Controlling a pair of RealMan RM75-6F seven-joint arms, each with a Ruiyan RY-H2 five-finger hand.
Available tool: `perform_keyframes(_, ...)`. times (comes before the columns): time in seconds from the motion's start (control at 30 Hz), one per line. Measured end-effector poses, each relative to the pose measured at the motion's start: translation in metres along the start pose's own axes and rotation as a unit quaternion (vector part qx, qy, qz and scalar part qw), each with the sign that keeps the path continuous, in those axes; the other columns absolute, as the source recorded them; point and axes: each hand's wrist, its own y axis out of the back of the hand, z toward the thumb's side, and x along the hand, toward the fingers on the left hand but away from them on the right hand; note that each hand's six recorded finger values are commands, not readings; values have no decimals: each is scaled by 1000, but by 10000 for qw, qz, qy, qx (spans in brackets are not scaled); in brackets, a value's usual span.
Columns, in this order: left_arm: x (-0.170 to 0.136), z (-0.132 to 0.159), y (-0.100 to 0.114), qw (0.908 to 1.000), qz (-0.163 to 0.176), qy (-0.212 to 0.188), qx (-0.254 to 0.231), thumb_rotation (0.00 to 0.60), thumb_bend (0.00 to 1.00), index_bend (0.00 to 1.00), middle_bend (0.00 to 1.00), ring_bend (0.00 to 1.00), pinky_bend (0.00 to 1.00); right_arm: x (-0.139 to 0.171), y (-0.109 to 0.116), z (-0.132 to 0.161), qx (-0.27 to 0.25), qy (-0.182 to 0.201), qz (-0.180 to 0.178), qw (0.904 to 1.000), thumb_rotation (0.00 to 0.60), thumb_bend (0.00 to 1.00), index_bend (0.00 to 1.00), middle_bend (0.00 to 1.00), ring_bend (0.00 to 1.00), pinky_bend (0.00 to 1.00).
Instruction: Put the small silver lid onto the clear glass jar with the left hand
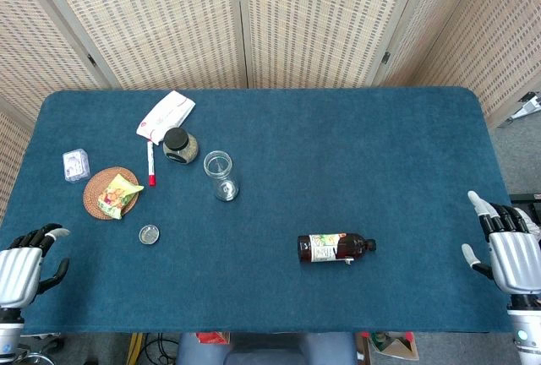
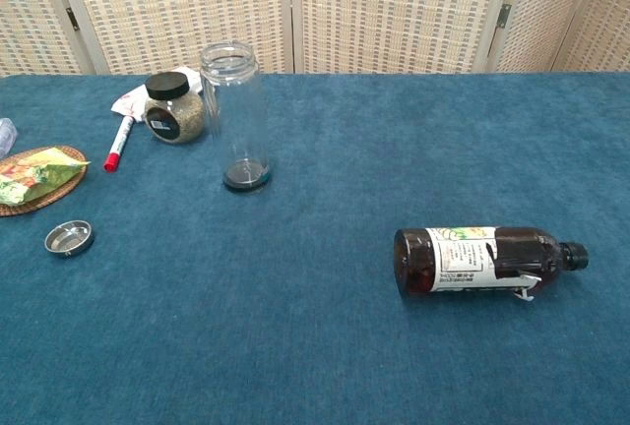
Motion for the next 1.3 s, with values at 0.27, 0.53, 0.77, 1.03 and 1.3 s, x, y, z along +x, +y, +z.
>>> perform_keyframes(0.27,4,0,2,10000,30,-43,-47,600,396,297,246,269,291,1,5,-2,18,-15,-77,10000,600,301,33,183,149,166)
perform_keyframes(0.53,16,8,4,9996,17,-248,-137,600,396,298,246,270,291,0,23,-6,144,-44,-343,9993,600,301,33,183,149,166)
perform_keyframes(0.77,36,24,-2,9975,-182,-626,-275,600,396,304,246,294,291,-4,36,-9,225,-106,-508,9984,600,301,33,183,149,166)
perform_keyframes(1.03,70,54,-16,9895,-523,-1316,-284,600,396,326,341,433,447,-4,35,-9,227,-105,-461,9986,600,301,32,183,149,166)
perform_keyframes(1.3,94,85,-39,9783,-839,-1886,-181,600,395,368,602,632,773,-1,37,-13,213,-177,-458,9986,600,301,33,183,149,166)
